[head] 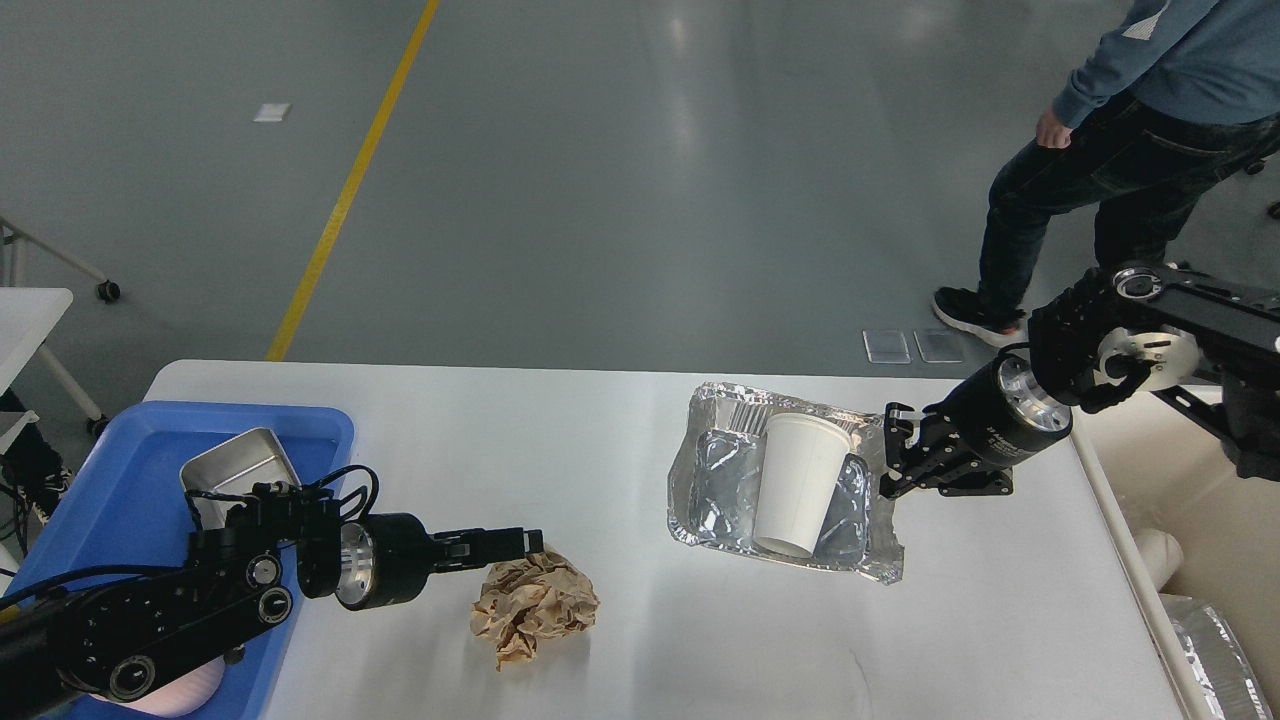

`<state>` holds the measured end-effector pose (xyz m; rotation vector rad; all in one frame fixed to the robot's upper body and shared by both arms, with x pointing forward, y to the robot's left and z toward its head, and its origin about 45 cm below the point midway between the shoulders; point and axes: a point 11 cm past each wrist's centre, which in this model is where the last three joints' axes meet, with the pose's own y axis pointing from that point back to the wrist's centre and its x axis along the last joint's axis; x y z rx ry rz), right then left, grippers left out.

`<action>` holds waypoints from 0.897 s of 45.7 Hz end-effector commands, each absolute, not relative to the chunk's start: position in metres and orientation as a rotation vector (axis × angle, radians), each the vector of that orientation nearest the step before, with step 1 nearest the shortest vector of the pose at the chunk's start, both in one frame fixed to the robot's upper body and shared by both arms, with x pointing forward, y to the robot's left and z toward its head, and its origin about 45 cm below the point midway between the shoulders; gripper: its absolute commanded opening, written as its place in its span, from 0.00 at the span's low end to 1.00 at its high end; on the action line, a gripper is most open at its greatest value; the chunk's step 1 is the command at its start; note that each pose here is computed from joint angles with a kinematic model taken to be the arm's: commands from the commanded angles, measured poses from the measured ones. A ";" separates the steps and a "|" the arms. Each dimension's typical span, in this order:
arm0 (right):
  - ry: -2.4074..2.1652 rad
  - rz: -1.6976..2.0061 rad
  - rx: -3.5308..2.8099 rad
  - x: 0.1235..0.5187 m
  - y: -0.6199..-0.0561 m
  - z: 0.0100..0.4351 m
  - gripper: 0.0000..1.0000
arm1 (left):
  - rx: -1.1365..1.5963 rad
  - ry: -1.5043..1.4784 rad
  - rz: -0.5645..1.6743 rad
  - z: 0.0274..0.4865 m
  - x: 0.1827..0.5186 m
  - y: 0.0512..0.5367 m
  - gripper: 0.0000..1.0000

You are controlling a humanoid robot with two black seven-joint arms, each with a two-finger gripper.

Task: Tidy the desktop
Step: 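Reach the left gripper to the crumpled brown paper and grasp it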

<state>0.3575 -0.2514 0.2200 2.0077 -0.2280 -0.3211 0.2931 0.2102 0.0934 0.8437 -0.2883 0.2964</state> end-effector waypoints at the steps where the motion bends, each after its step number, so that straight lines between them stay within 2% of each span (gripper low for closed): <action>1: -0.229 -0.323 2.006 0.357 -0.252 0.219 0.00 | 0.858 -0.284 0.292 0.092 0.291 0.217 0.91; 10: -0.229 -0.328 2.007 0.356 -0.252 0.218 0.00 | 0.916 -0.276 0.221 0.076 0.272 0.228 0.91; 14: -0.227 -0.328 2.007 0.356 -0.252 0.218 0.00 | 0.938 -0.309 0.186 0.070 0.266 0.225 0.88; 20: -0.226 -0.329 2.007 0.356 -0.252 0.217 0.00 | 0.977 -0.388 0.131 0.065 0.262 0.226 0.69; 24: -0.227 -0.329 2.008 0.356 -0.252 0.218 0.00 | 0.978 -0.395 0.123 0.063 0.261 0.224 0.60; 28: -0.227 -0.327 2.011 0.357 -0.251 0.218 0.00 | 0.976 -0.395 0.121 0.063 0.260 0.223 0.44; 30: -0.227 -0.327 2.011 0.357 -0.250 0.218 0.00 | 0.971 -0.395 0.119 0.063 0.260 0.222 0.33; 35: -0.226 -0.327 2.014 0.357 -0.250 0.218 0.00 | 0.955 -0.398 0.131 0.065 0.263 0.216 0.17; 41: -0.225 -0.327 2.012 0.357 -0.250 0.218 0.00 | 0.937 -0.401 0.138 0.067 0.264 0.210 0.07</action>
